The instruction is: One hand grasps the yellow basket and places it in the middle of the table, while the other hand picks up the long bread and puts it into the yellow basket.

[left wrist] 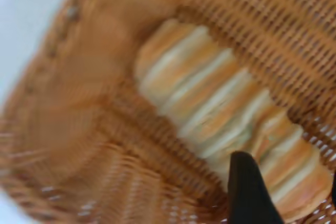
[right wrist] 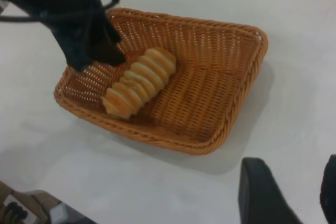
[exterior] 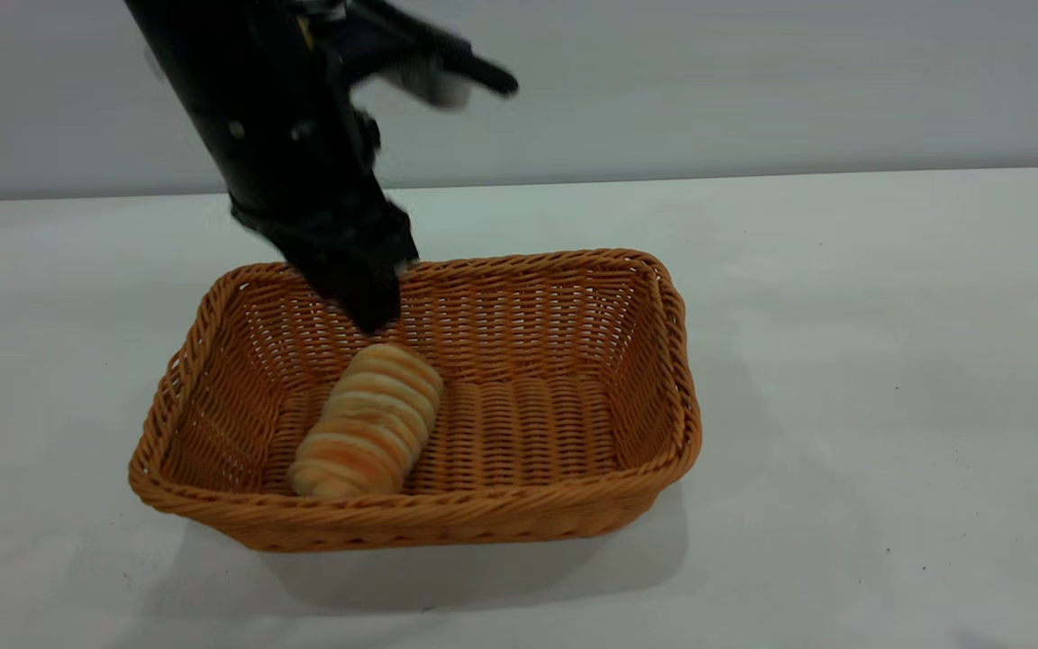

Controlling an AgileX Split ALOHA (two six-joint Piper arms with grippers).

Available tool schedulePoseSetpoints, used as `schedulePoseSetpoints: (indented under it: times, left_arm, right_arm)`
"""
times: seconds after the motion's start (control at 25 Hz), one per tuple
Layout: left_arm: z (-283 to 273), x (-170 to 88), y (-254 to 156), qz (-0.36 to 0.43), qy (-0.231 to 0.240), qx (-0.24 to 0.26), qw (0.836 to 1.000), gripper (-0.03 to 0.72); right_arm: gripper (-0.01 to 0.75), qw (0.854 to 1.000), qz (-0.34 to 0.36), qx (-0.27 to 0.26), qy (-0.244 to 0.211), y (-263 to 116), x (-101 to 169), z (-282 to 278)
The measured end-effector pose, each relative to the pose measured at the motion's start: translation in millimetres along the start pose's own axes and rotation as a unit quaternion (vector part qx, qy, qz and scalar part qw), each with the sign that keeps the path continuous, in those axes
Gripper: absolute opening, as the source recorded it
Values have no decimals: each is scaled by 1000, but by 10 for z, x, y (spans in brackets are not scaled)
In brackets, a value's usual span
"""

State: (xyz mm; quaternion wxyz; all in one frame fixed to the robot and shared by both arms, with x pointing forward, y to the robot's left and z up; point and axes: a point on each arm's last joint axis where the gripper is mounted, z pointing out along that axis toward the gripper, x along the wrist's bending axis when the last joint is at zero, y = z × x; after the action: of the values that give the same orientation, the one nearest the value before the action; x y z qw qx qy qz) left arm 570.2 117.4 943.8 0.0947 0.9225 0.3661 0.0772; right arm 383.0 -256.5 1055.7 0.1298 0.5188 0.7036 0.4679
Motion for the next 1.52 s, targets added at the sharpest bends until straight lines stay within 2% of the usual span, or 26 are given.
schedulePoseSetpoints:
  times: [0.16,0.32,0.44,0.6,0.96,1.12,1.24,1.36,1.52]
  left_arm:
    - [-623,116,45,-13,77,-70,994,422]
    - [-1343,191,-62,-52,156,-148,975,418]
    - [-1813,186,-238,-69,192,-186,961,418]
    - [-2251,143,-503,-83,219,-208,950,418]
    - [-2893,-64,-1335,-124,247,-232,933,417]
    - [-3064,-193,-1785,-147,251,-247,924,400]
    - [-3124,-296,-2076,-164,240,-251,924,391]
    - [-3106,-389,-2311,-175,223,-233,930,389]
    - [-3130,-483,-2583,-181,221,-260,922,387]
  right_arm:
    - [327,1000,-3,-2,-2,3,-4,0]
    - [327,1000,-10,-2,-12,3,-21,0]
    - [327,1000,-17,1,-18,-1,-33,0]
    - [327,999,-33,2,-31,-9,-43,-19]
    - [326,988,-93,-95,-77,-68,218,-495]
    - [326,984,-101,-108,-96,-208,359,-737]
    - [326,986,-94,-99,-94,-281,431,-833]
    - [326,992,-76,-64,-77,-351,459,-825]
    - [326,994,-72,-41,-68,-394,472,-818]
